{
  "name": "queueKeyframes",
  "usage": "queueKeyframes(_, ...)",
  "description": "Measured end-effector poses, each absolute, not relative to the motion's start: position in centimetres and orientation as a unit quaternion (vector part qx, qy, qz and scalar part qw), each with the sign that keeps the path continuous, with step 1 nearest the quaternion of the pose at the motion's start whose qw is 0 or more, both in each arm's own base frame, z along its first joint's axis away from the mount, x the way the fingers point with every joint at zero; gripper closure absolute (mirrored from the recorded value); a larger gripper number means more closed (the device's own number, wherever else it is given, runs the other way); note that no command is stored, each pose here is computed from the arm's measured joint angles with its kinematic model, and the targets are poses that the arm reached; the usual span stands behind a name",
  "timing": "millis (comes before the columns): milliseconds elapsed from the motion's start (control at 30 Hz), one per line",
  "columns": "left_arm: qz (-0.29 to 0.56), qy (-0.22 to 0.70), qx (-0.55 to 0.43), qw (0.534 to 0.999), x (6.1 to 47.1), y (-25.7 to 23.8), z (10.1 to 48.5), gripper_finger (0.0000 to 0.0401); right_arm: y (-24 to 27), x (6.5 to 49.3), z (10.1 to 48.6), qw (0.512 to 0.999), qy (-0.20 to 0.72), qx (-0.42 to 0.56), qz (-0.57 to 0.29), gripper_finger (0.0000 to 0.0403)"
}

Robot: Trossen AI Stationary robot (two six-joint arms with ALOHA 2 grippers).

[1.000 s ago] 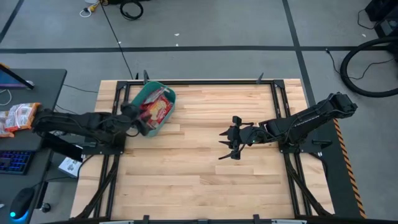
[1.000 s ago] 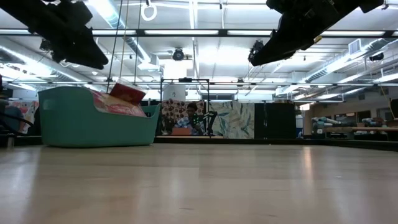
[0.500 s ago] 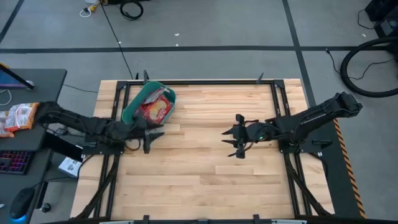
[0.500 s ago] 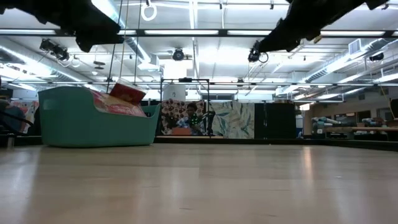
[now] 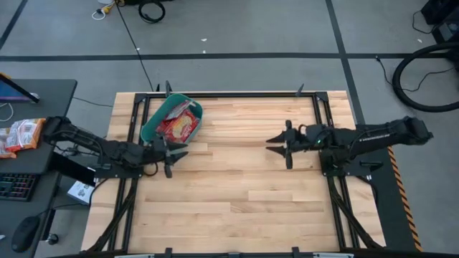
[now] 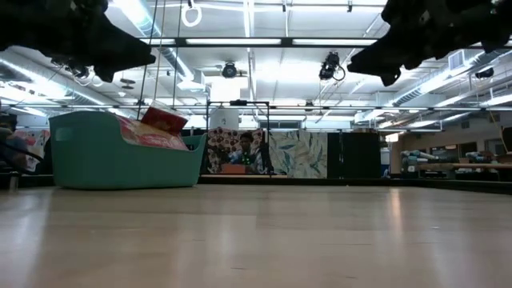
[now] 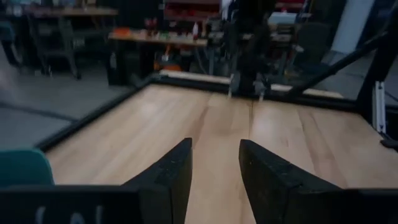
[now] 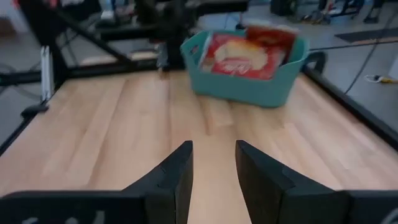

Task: Sort popcorn bags into baskets
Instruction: Return to Home Position

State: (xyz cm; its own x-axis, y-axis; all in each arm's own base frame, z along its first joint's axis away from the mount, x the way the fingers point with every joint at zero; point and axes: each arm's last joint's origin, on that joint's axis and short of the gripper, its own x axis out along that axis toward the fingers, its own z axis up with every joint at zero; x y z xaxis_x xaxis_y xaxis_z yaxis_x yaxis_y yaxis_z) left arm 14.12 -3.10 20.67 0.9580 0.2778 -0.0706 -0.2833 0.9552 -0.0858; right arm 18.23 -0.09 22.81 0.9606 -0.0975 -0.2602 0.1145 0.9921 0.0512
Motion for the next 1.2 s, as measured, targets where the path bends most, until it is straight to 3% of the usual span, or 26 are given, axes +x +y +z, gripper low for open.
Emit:
queueKeyframes(333,0.144,-0.056,-0.020,0.988,12.5,-1.7,19.6,0.0306,-2.9,15.7,22.3,0.990,0.088,0.079,-0.076,0.0282)
queueKeyframes(733,0.180,-0.111,0.007,0.977,10.8,-1.1,20.9,0.0393,-3.6,11.9,21.7,0.988,0.012,0.084,-0.125,0.0345)
queueKeyframes(1000,0.179,-0.103,0.006,0.978,10.3,-0.9,20.7,0.0397,-4.0,10.0,20.8,0.989,-0.018,0.088,-0.119,0.0390)
queueKeyframes(1200,0.185,-0.115,0.003,0.976,10.2,-0.9,19.4,0.0399,-4.4,9.2,18.9,0.986,-0.062,0.090,-0.122,0.0392)
